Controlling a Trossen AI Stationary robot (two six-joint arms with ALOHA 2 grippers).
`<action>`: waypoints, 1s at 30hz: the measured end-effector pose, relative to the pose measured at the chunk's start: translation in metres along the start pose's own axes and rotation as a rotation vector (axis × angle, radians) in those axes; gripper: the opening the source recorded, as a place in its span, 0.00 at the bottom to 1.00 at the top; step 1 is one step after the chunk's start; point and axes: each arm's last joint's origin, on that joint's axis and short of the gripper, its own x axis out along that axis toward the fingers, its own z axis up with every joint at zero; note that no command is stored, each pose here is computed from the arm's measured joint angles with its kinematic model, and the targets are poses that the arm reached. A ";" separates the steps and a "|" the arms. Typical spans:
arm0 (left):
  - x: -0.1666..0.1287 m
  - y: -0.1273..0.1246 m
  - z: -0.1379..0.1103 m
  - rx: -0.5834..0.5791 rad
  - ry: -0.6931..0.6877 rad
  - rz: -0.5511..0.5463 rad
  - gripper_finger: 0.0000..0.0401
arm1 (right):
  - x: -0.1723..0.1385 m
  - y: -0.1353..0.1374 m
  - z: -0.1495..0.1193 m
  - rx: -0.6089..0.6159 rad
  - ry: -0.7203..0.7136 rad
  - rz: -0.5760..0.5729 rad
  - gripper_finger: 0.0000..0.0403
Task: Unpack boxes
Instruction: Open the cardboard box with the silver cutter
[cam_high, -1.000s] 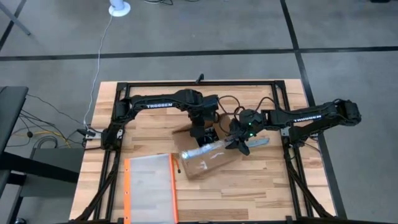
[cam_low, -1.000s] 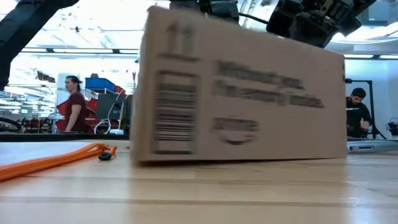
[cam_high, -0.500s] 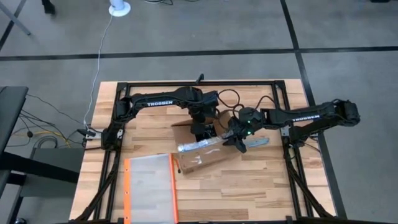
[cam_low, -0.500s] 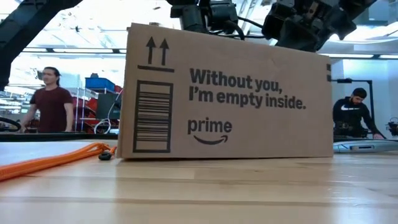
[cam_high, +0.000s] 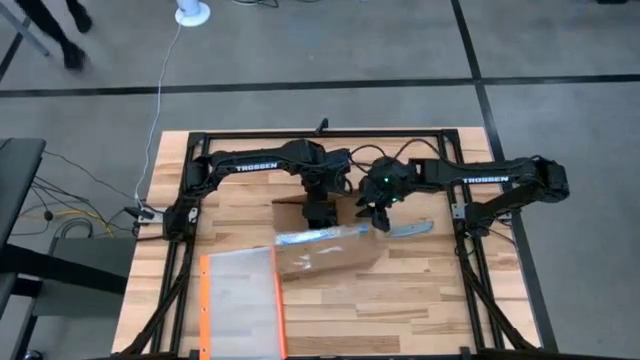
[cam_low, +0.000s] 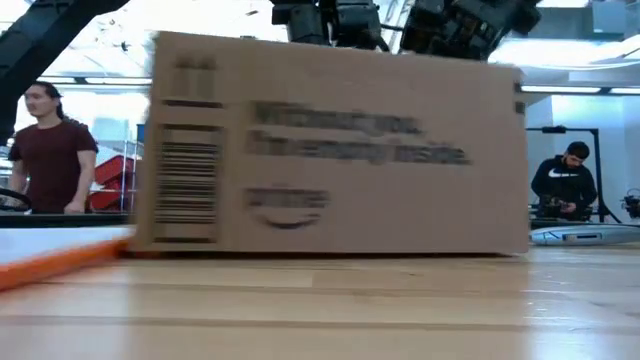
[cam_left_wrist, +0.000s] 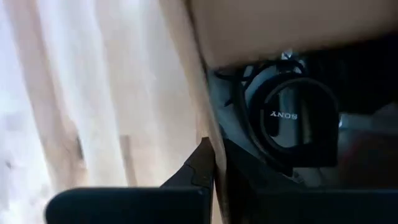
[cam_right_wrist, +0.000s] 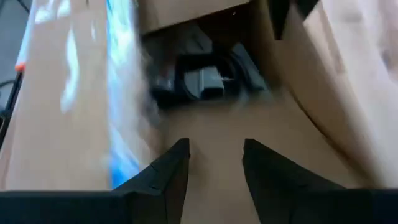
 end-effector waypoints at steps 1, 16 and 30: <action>-0.003 0.000 0.000 0.005 -0.008 0.006 0.01 | -0.001 -0.001 0.000 0.005 0.024 -0.001 0.34; -0.006 0.008 0.001 0.012 -0.051 0.051 0.01 | 0.013 0.011 0.022 0.027 0.053 0.211 0.34; -0.006 0.010 -0.002 0.018 -0.024 0.040 0.01 | 0.052 0.007 0.017 0.070 0.175 0.249 0.34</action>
